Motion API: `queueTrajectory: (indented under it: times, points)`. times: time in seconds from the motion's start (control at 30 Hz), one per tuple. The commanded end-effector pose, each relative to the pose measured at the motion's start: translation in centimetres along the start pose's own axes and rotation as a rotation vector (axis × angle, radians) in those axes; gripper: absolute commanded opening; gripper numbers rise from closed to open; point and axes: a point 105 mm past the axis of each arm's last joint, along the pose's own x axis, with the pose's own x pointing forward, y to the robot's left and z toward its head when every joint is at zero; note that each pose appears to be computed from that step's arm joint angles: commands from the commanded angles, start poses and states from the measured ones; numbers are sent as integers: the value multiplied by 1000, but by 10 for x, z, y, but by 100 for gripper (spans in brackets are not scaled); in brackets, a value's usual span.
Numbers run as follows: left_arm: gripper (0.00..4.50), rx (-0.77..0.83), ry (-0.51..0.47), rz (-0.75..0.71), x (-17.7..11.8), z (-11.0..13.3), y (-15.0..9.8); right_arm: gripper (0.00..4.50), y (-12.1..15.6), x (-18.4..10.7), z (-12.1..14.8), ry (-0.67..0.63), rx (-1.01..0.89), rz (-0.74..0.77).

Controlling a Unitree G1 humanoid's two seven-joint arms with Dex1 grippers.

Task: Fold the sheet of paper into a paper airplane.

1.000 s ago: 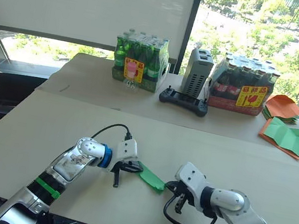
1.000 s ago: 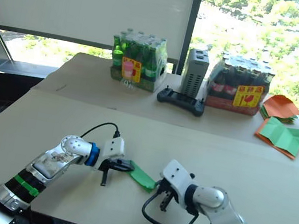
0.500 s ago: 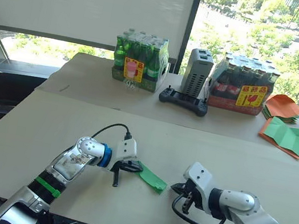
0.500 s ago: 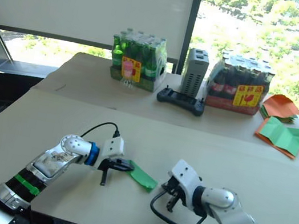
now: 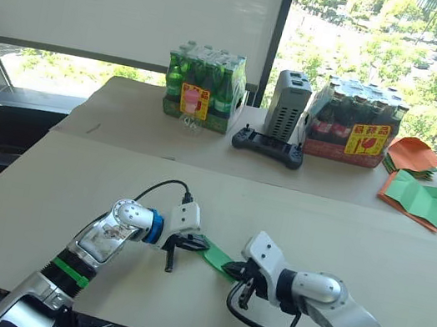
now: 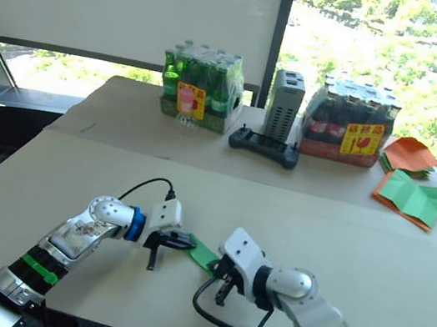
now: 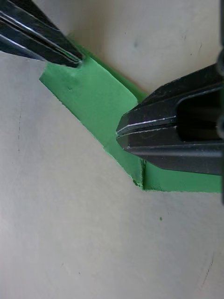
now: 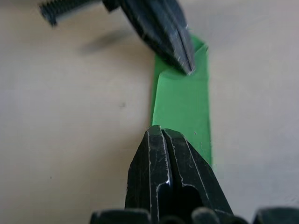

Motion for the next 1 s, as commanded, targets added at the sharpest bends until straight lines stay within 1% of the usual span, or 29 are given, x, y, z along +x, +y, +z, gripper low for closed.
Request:
queueTrajectory:
  times: [0.03, 0.1, 0.17, 0.33, 0.5, 0.7, 1.0]
  points:
    - [0, -10, 13, -6, -4, 2, 2, 5, -4, 2, -13, 57, 15, -36]
    - [0, -1, -28, -22, -6, 13, 3, 5, -6, 3, -17, 71, 26, -43]
    - [0, 4, -47, -44, -8, 19, 4, 5, -6, 3, -19, 79, 32, -42]
    - [0, 40, -4, -72, -12, 14, 13, 5, -8, 3, -20, 83, 46, -48]
    - [0, 64, -4, -87, -6, 18, 23, 5, -6, 4, -20, 82, 48, -39]
    - [0, 88, -19, -122, 4, 27, 26, 5, -3, 7, -20, 82, 48, -31]
    - [0, 137, 43, -194, 13, 14, 14, 5, -2, 7, -21, 89, 61, -37]
